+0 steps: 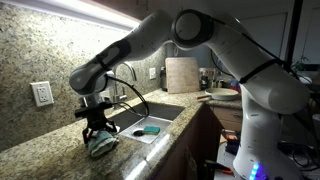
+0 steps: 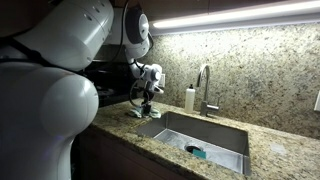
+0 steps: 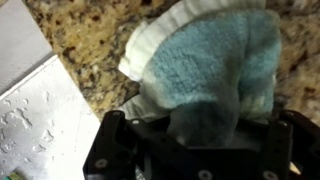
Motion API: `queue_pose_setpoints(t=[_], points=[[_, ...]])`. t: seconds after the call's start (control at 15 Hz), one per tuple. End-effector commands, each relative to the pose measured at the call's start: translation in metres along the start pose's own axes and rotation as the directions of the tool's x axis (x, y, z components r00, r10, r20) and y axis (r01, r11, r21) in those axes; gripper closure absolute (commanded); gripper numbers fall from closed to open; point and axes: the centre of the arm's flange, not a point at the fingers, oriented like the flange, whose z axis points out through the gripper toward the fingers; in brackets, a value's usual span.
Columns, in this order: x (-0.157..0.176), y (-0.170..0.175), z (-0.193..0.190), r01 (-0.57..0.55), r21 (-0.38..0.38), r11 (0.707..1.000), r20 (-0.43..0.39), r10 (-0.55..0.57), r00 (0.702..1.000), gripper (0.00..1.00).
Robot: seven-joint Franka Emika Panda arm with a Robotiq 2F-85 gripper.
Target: Use the towel to wipe the surface
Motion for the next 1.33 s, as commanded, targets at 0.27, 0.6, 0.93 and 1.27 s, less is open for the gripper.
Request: queue_pose_setpoints(t=[0.27, 0.6, 0.93, 1.27], points=[[-0.075, -0.130, -0.008, 0.175, -0.049, 0.983, -0.062, -0.178, 0.982, 0.90], [-0.108, -0.134, 0.002, 0.235, -0.047, 0.971, -0.067, -0.237, 0.969, 0.90], [-0.112, -0.138, 0.013, 0.233, -0.049, 0.971, -0.095, -0.236, 0.967, 0.91], [-0.133, -0.178, 0.019, 0.304, -0.052, 0.951, -0.218, -0.308, 0.926, 0.90]])
